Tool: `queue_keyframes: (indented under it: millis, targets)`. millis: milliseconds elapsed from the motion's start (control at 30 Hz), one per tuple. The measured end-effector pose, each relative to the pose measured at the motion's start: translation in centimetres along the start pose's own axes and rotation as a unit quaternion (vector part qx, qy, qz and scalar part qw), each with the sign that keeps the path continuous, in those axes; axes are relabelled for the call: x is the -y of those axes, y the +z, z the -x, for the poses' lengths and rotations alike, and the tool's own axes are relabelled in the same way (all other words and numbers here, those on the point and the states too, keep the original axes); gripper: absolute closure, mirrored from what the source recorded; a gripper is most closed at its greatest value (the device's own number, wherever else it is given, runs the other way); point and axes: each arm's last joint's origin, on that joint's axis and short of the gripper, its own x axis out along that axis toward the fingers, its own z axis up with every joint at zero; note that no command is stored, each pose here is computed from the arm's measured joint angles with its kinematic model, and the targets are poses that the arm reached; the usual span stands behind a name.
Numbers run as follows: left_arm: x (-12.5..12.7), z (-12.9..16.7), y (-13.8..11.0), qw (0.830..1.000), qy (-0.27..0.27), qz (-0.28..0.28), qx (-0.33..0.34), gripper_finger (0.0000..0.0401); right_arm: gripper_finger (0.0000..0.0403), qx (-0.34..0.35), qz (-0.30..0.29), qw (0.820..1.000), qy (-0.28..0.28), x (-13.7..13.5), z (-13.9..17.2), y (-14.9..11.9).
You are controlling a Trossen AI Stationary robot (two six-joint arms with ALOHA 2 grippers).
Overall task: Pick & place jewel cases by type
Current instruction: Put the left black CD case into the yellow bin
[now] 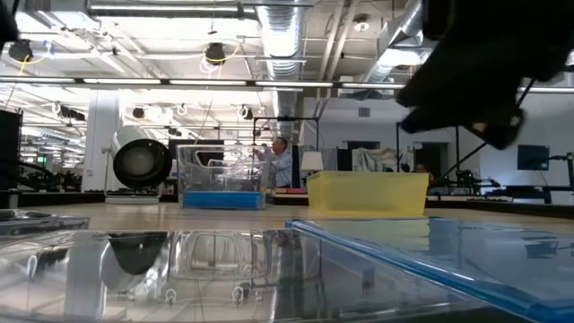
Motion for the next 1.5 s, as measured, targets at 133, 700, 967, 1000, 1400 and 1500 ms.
queue_keyframes:
  millis: [133,700,967,1000,1400,1500]
  targets:
    - [0.6,0.2,-1.9,0.999,0.017,0.033,0.031,0.026,0.0294,0.017,0.022,1.0,0.004,0.6,-0.6,1.5]
    - [3.0,-7.7,-8.1,0.991,0.099,0.084,-0.043,0.026,0.0294,0.058,0.048,0.994,0.082,2.2,-2.3,6.6]
    - [2.3,-10.1,-8.8,0.972,0.161,0.17,-0.036,0.026,0.0294,0.048,0.043,0.992,0.111,2.8,-2.6,7.6]
    - [2.3,-10.2,-8.9,0.969,0.164,0.182,-0.034,0.026,0.0294,0.046,0.043,0.991,0.115,2.9,-2.7,7.7]
    - [1.2,-11.1,-9.5,0.955,0.135,0.265,0.022,0.026,0.0294,0.032,0.039,0.99,0.13,3.5,-2.9,8.3]
    - [1.1,-11.1,-9.5,0.954,0.139,0.264,0.027,0.026,0.0294,0.028,0.039,0.99,0.135,3.5,-2.9,8.2]
